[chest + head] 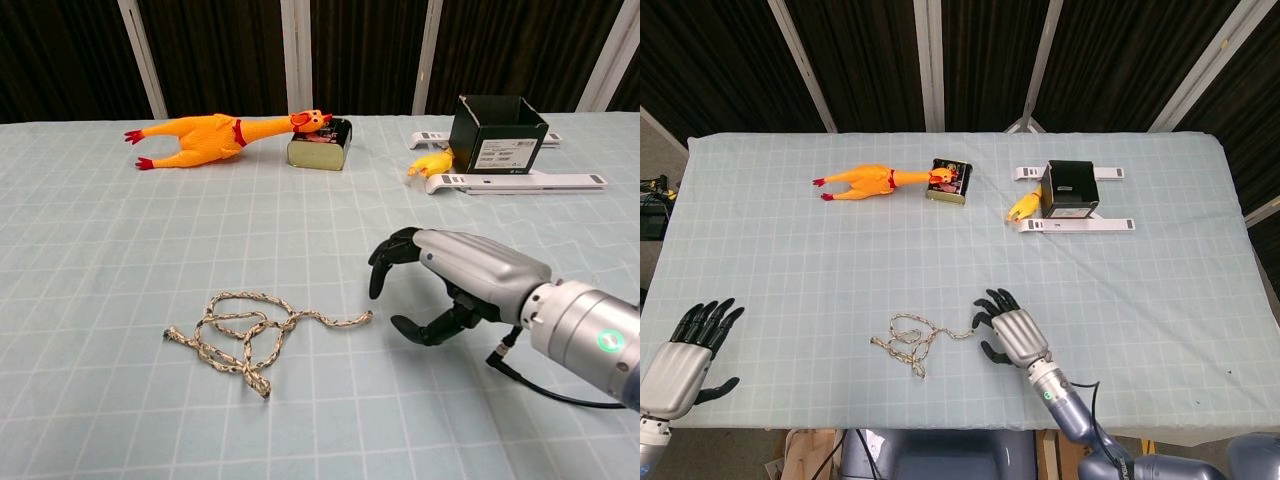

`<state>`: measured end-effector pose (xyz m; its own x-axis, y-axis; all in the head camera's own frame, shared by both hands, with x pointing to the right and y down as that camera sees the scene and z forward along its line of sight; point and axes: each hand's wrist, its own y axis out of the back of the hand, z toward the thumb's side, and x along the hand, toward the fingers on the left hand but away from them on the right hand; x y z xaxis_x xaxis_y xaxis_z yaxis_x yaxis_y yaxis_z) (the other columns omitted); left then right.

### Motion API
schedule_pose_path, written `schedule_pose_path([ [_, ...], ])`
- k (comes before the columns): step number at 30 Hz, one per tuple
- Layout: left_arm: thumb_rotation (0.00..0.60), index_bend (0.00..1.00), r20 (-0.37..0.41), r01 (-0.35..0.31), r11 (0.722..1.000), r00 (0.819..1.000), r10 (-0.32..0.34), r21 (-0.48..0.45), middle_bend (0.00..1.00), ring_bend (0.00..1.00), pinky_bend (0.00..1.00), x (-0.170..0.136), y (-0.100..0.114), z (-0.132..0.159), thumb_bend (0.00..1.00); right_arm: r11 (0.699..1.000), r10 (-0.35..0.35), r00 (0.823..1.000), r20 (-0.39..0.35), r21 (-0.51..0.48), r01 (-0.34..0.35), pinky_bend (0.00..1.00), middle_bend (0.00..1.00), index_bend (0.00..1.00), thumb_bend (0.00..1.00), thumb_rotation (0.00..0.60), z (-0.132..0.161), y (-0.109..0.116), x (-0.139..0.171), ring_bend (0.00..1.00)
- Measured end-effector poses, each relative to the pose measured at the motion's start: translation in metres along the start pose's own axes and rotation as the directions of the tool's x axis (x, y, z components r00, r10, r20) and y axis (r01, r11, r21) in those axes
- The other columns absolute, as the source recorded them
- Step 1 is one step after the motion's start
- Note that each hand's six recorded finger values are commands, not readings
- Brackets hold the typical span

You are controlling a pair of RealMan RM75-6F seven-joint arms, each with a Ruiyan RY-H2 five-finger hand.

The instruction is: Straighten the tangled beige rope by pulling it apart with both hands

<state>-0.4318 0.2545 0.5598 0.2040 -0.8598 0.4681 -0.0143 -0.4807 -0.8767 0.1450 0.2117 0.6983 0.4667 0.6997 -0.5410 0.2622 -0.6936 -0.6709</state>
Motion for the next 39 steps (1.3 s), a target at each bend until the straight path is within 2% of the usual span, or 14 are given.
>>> schedule_pose_path([
  [13,0.6,0.05,0.007,0.004,1.0,1.0,-0.004,-0.015,0.0,0.0,0.0,0.002,-0.001,0.002,0.04,1.0,-0.015,1.0,0.018,-0.005,0.016,0.0,0.22,0.47,0.44,0.6,0.003,-0.017,-0.01,0.04],
  [26,0.6,0.05,0.006,0.001,1.0,1.0,-0.001,-0.017,0.0,0.0,0.0,0.003,0.0,0.001,0.04,1.0,-0.019,0.999,0.026,-0.008,0.019,0.0,0.22,0.51,0.44,0.6,0.007,-0.024,-0.014,0.04],
  [34,0.6,0.05,0.006,0.0,1.0,1.0,0.0,-0.02,0.0,0.0,0.0,0.003,0.0,0.001,0.04,0.998,-0.055,0.998,0.029,-0.023,0.056,0.0,0.22,0.51,0.44,0.6,0.012,-0.021,-0.019,0.04],
  [39,0.6,0.05,0.007,0.0,1.0,1.0,0.0,-0.023,0.0,0.0,0.0,0.003,0.0,0.001,0.04,0.998,-0.054,0.998,0.03,-0.019,0.054,0.0,0.22,0.51,0.44,0.6,0.013,-0.023,-0.02,0.04],
])
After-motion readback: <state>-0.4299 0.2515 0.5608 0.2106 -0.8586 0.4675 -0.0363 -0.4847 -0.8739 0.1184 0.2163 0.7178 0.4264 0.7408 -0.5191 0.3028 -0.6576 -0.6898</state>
